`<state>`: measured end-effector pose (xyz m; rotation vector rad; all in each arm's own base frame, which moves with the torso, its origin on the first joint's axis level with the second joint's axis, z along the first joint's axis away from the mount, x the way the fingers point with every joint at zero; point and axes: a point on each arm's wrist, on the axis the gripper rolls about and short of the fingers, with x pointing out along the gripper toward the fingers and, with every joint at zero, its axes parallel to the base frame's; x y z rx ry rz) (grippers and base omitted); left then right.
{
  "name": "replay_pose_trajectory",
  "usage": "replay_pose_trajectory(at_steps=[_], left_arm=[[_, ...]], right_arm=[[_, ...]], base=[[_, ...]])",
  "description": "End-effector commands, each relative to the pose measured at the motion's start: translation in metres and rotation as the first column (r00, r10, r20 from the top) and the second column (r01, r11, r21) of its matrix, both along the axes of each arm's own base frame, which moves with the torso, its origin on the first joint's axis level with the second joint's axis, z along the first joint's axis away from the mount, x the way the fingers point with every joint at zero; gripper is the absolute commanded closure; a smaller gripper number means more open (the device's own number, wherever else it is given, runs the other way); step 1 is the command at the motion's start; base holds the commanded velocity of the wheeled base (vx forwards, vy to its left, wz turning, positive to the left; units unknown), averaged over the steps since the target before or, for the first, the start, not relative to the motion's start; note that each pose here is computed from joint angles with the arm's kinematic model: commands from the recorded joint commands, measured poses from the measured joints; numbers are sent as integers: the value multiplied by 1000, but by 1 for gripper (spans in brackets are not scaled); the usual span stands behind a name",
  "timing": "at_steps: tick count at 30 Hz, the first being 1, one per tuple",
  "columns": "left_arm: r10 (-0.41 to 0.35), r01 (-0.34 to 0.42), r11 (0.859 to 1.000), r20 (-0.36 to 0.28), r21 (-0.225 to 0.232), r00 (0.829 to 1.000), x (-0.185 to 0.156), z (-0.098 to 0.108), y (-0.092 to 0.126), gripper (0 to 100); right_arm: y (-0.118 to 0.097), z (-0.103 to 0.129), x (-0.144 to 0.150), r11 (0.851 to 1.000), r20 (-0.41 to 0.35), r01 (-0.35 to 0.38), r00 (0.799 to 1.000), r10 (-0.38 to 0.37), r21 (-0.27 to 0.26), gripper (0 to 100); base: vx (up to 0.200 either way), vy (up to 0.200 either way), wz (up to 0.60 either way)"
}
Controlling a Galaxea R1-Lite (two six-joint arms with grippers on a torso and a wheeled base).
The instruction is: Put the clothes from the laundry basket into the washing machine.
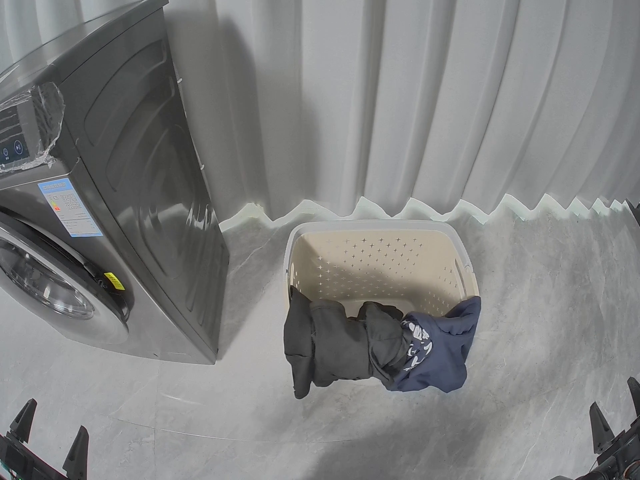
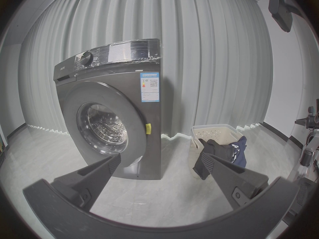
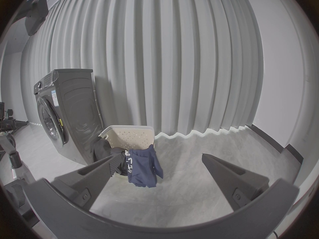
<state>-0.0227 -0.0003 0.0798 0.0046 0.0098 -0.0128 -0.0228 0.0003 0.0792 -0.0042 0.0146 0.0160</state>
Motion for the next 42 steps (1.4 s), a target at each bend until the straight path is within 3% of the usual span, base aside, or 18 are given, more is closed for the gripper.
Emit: replay_pose_trajectory(at_steps=[1, 28, 37, 42], left_arm=[[-1, 1, 1000, 2, 0, 1000, 0, -5, 0, 0], [2, -2, 1000, 2, 0, 1000, 0, -5, 0, 0], [4, -4, 1000, 2, -9, 1000, 0, -5, 0, 0], [1, -1, 1000, 3, -18, 1000, 0, -5, 0, 0]], right_arm=[[0, -3, 0, 1000, 4, -1, 1000, 1, 0, 0], [0, -3, 0, 1000, 4, -1, 1000, 1, 0, 0], [0, -3, 0, 1000, 2, -6, 1000, 6, 0, 0], [0, -3, 0, 1000, 4, -6, 1000, 6, 0, 0]], base=[[0, 200, 0], [0, 200, 0], [0, 0, 0], [-200, 0, 0]])
